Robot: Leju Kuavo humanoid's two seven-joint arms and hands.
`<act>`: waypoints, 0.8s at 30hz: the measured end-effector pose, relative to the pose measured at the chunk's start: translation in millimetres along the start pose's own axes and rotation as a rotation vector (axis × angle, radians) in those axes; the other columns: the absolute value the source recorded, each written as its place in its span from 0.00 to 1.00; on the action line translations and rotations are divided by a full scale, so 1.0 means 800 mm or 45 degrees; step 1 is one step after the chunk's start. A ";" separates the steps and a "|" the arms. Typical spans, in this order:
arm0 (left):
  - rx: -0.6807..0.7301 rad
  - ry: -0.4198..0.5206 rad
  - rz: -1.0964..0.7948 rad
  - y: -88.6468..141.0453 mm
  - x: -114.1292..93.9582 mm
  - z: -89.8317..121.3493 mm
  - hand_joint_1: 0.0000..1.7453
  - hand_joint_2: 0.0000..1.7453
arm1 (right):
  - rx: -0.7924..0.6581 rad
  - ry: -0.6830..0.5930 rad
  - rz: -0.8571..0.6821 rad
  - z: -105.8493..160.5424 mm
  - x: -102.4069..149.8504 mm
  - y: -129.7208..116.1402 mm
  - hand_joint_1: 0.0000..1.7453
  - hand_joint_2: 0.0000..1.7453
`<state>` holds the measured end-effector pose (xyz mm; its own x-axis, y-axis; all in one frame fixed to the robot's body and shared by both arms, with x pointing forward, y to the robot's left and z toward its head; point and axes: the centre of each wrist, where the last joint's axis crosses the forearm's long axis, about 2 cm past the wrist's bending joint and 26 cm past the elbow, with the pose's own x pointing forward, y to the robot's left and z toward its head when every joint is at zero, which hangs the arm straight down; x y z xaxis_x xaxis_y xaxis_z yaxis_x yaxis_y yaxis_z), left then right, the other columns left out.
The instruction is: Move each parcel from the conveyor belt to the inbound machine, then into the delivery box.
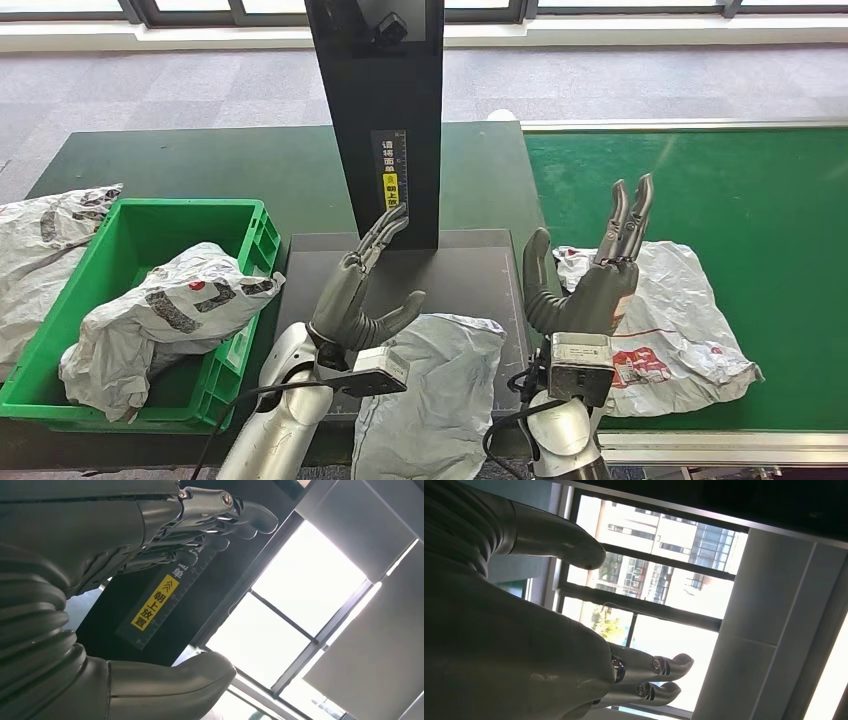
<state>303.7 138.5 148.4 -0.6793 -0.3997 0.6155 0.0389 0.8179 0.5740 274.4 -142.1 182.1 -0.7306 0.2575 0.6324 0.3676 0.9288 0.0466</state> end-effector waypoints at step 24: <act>-0.187 -0.003 -0.064 -0.023 0.008 0.006 0.00 1.00 | -0.008 -0.024 -0.017 -0.014 -0.002 0.002 0.00 1.00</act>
<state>295.0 123.3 138.9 -0.6847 -0.4374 0.5830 0.1114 0.7277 0.6768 282.0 -144.2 189.9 -0.7463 0.2500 0.6168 0.3612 0.9306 0.0598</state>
